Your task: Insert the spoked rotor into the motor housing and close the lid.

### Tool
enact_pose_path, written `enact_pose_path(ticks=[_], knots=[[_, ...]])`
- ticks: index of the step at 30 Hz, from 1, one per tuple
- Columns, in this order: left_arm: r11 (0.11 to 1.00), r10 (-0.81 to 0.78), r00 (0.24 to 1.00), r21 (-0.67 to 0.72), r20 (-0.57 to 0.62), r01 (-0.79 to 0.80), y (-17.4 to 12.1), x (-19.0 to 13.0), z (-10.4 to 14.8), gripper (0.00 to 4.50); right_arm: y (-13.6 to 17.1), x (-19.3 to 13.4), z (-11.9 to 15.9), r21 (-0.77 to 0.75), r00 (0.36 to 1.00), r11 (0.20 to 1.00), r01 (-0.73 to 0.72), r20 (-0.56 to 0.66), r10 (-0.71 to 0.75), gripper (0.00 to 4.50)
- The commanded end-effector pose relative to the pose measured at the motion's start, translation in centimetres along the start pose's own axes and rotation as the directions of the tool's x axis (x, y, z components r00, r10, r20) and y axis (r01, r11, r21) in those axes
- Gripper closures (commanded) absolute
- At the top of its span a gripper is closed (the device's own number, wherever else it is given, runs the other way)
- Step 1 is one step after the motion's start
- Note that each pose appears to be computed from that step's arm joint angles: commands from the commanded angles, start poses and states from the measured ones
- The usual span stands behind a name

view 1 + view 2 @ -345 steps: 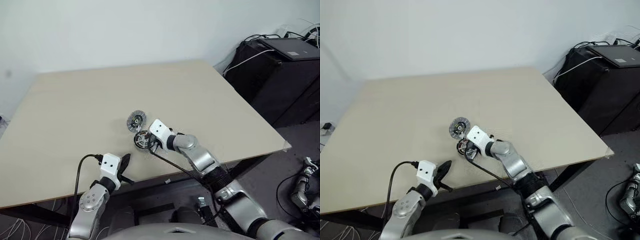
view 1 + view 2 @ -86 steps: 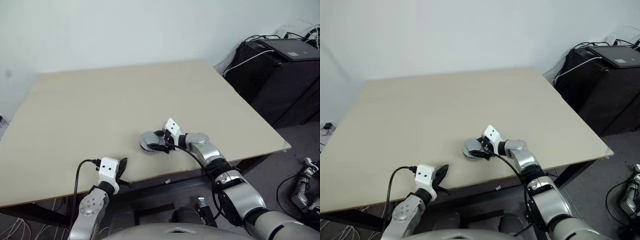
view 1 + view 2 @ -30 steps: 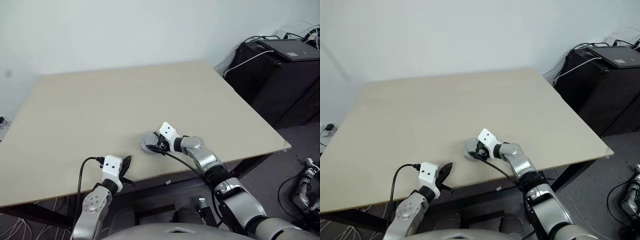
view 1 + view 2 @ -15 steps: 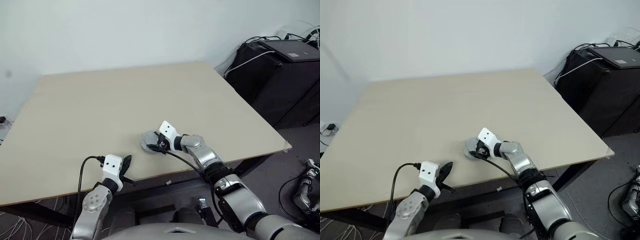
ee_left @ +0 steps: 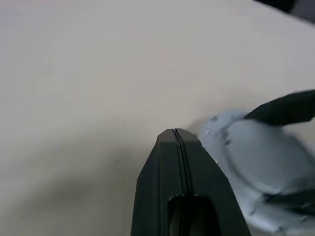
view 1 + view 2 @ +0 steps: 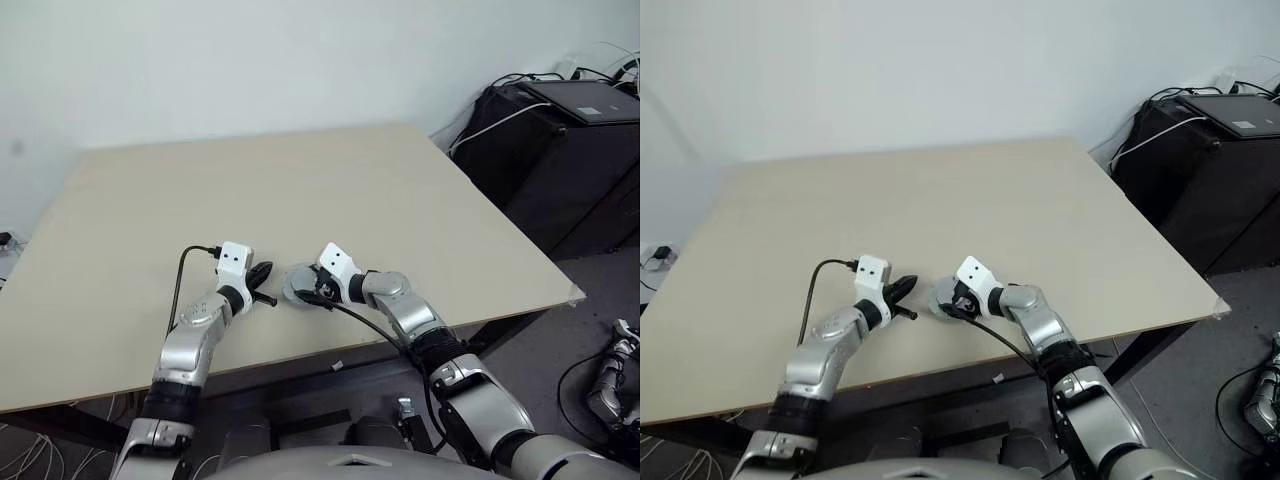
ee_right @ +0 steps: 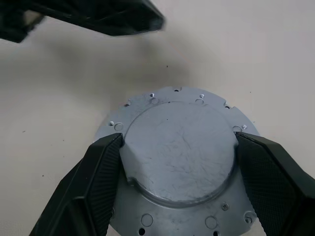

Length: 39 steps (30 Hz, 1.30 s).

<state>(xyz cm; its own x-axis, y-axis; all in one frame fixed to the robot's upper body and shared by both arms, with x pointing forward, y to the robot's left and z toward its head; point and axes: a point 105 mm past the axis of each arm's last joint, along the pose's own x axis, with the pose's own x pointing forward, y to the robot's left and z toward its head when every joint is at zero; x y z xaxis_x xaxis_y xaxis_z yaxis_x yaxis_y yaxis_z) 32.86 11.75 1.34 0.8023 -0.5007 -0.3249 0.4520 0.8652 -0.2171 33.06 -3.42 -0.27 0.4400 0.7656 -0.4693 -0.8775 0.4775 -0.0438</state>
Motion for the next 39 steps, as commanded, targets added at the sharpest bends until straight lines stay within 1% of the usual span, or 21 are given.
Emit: enact_pose_path(ticks=[1, 5, 9, 21, 25, 26, 28, 34, 36, 39], knots=[[0.990, -0.109, 0.993, -0.090, -0.036, 0.106, -0.6, 0.8, 0.7, 4.50, 0.6, -0.1, -1.4, 0.021, 0.999, 1.000, -0.005, -0.048, 0.006, 1.21], [0.975, -0.176, 0.978, -0.158, -0.109, 0.158, -0.8, 1.5, 0.4, 4.50, 0.7, -0.3, -1.3, 0.024, 0.999, 1.000, 0.004, -0.040, -0.003, 1.21], [0.972, -0.199, 0.966, -0.163, -0.168, 0.172, -0.9, 1.6, -0.3, 4.50, 0.7, -0.5, -1.3, 0.028, 0.999, 1.000, 0.013, -0.037, -0.012, 1.21], [0.964, -0.246, 0.933, -0.170, -0.264, 0.206, -1.7, 1.7, -1.7, 4.50, 0.8, -0.4, -0.9, 0.028, 1.000, 0.999, 0.016, -0.027, -0.015, 1.21], [0.964, -0.247, 0.930, -0.168, -0.271, 0.207, -2.0, 1.7, -1.8, 4.50, 0.7, -0.3, -0.2, 0.061, 1.000, 0.998, 0.028, 0.012, -0.029, 1.21], [0.964, -0.247, 0.930, -0.167, -0.272, 0.207, -2.0, 1.8, -1.8, 4.50, 0.6, -0.3, 0.0, 0.070, 0.999, 0.997, 0.037, 0.023, -0.039, 0.48], [0.964, -0.247, 0.929, -0.166, -0.274, 0.207, -2.0, 1.8, -1.9, 4.50, 0.4, -0.4, 0.5, 0.088, 0.997, 0.995, 0.051, 0.050, -0.056, 0.02], [0.966, -0.242, 0.928, -0.161, -0.283, 0.203, -2.1, 1.8, -2.2, 4.50, -1.2, -1.3, 2.7, 0.138, 0.972, 0.980, 0.146, 0.164, -0.167, 0.02], [0.966, -0.241, 0.927, -0.158, -0.287, 0.203, -2.0, 1.8, -2.3, 4.50, -1.9, -2.0, 3.5, 0.156, 0.953, 0.969, 0.191, 0.207, -0.221, 0.02], [0.966, -0.242, 0.927, -0.156, -0.288, 0.204, -2.1, 1.8, -2.3, 4.50, -3.2, -3.7, 5.1, 0.206, 0.904, 0.941, 0.267, 0.284, -0.319, 0.02]])
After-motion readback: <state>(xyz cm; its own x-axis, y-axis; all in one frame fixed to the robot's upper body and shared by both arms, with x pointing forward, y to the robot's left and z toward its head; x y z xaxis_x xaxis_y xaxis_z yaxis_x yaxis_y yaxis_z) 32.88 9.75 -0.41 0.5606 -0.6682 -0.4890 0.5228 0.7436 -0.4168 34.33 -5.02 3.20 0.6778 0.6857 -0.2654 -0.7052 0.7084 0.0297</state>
